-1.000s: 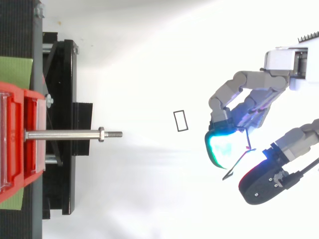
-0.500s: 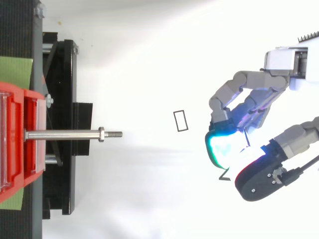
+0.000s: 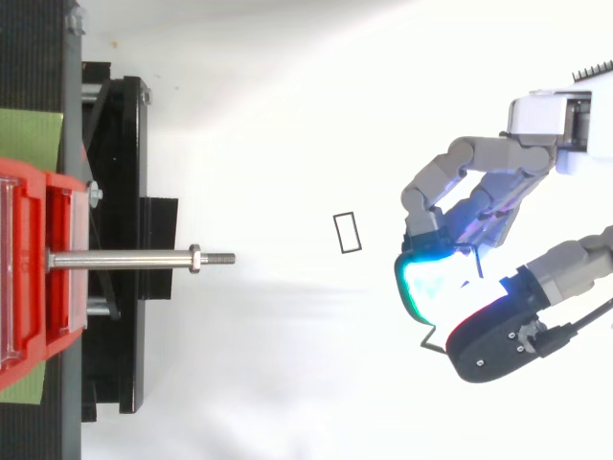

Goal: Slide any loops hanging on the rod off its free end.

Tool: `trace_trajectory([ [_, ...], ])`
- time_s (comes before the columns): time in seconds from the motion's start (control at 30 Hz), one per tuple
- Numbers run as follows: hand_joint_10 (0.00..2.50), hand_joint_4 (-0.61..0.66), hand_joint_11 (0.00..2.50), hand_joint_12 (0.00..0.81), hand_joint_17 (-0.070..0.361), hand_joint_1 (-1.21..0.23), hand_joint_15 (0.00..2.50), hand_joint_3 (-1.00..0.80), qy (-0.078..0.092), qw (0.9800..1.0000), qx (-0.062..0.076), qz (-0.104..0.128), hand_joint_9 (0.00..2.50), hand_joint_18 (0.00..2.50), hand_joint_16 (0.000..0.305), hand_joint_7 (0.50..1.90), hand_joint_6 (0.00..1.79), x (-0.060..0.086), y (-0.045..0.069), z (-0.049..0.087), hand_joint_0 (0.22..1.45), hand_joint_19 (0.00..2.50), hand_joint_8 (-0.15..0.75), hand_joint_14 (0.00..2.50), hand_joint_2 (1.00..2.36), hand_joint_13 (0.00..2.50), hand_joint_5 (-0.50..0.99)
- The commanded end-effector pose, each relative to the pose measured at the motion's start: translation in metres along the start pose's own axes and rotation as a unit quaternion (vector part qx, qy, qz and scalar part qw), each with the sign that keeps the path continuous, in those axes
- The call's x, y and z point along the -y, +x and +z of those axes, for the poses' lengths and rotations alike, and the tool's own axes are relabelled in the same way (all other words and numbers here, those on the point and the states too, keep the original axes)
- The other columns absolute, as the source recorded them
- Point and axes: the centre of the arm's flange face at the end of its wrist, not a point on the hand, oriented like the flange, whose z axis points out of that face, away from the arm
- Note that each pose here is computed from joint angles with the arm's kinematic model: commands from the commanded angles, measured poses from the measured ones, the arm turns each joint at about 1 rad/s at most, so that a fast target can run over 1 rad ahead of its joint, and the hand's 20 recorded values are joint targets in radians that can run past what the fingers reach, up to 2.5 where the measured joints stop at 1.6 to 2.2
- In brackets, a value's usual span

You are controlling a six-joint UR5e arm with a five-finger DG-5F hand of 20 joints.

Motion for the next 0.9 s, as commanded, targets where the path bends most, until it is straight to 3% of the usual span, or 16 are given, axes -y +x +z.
trace_trajectory([
  [0.0,0.01,0.04,0.34,0.319,0.105,-0.74,0.19,-0.19,0.000,1.0000,0.000,0.000,0.92,0.92,0.046,1.13,0.89,0.0000,0.0001,0.0000,0.59,0.39,0.314,0.01,1.02,0.94,-0.16],
  [0.33,0.01,-0.10,0.34,0.331,0.110,-0.77,0.18,-0.05,-0.001,1.0000,-0.003,-0.007,0.96,0.97,0.049,1.15,0.90,-0.0001,0.0007,0.0000,0.59,0.37,0.323,0.01,1.02,0.96,-0.15],
  [0.47,0.01,-0.11,0.35,0.329,0.109,-0.77,0.17,-0.05,-0.002,0.9994,-0.001,-0.035,0.97,0.97,0.049,1.15,0.91,-0.0003,-0.0005,0.0004,0.59,0.36,0.319,0.01,1.02,0.96,-0.15],
  [0.5,0.01,-0.11,0.36,0.327,0.108,-0.77,0.18,-0.06,-0.006,0.9987,0.000,-0.050,0.97,0.97,0.048,1.13,0.91,-0.0011,-0.0004,0.0011,0.59,0.36,0.316,0.01,1.02,0.96,-0.16],
  [0.63,0.01,-0.11,0.37,0.316,0.103,-0.77,0.18,-0.10,-0.021,0.9974,0.003,-0.069,0.97,0.95,0.046,1.15,0.91,-0.0043,-0.0006,0.0041,0.60,0.37,0.302,0.01,1.02,0.95,-0.16],
  [0.87,0.01,-0.14,0.37,0.317,0.103,-0.77,0.19,-0.10,-0.039,0.9961,0.007,-0.079,0.97,0.95,0.046,1.16,0.91,-0.0078,0.0001,0.0078,0.61,0.37,0.301,0.01,1.03,0.95,-0.17],
])
